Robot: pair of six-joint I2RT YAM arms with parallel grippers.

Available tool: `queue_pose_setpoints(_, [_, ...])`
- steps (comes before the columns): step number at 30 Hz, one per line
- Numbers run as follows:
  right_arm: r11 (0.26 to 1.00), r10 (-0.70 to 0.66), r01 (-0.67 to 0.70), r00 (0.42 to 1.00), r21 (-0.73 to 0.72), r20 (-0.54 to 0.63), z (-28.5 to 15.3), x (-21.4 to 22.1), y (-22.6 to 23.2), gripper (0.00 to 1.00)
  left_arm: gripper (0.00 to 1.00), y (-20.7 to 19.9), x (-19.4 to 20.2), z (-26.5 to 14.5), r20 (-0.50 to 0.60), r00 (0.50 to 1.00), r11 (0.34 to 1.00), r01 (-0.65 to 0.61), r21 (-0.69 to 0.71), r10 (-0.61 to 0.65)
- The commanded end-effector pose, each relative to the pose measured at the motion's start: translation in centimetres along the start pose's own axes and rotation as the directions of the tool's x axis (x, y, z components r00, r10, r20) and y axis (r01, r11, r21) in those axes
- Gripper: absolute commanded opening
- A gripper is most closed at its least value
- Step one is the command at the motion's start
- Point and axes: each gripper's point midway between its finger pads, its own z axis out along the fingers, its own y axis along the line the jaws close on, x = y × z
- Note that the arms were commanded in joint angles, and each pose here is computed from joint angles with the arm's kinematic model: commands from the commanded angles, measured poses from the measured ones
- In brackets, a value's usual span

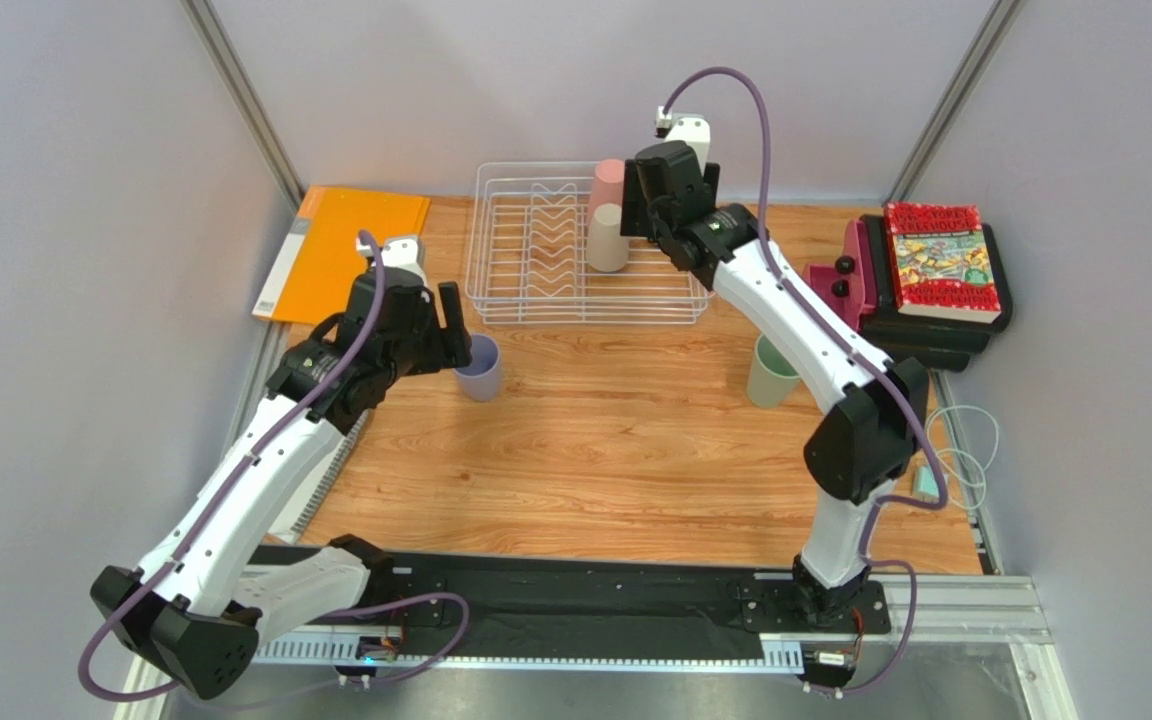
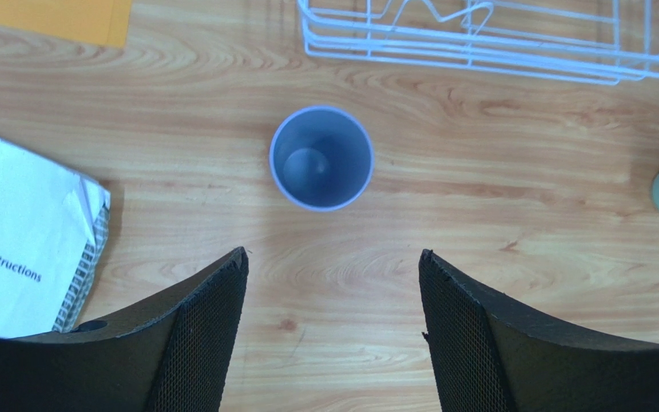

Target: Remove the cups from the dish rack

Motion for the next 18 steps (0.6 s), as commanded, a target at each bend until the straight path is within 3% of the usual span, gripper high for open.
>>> queue_pose_setpoints(1, [0.998, 0.009, -0.013, 0.998, 0.068, 0.057, 3.0, -1.8, -1.0, 0.74, 0.79, 0.7, 1.5, -0.3, -0.029, 0.999, 1.000, 0.015, -0.016, -0.015])
queue_pose_setpoints(6, [0.997, 0.055, -0.059, 0.995, 0.051, 0.078, 7.2, -2.9, -1.2, 0.75, 0.79, 0.6, 2.5, 0.0, -0.052, 0.998, 1.000, 0.031, -0.002, -0.031])
queue_pose_setpoints(11, [0.998, -0.015, 0.009, 0.996, 0.069, 0.090, 11.0, -3.2, -0.5, 0.75, 0.79, 0.4, 3.6, 0.7, -0.068, 0.997, 0.999, 0.039, 0.015, -0.037])
queue_pose_setpoints(18, [0.998, 0.043, -0.049, 0.992, 0.049, 0.119, 14.7, -4.1, -1.6, 0.77, 0.79, 0.7, 5.2, 1.4, -0.103, 0.994, 1.000, 0.023, 0.010, -0.021])
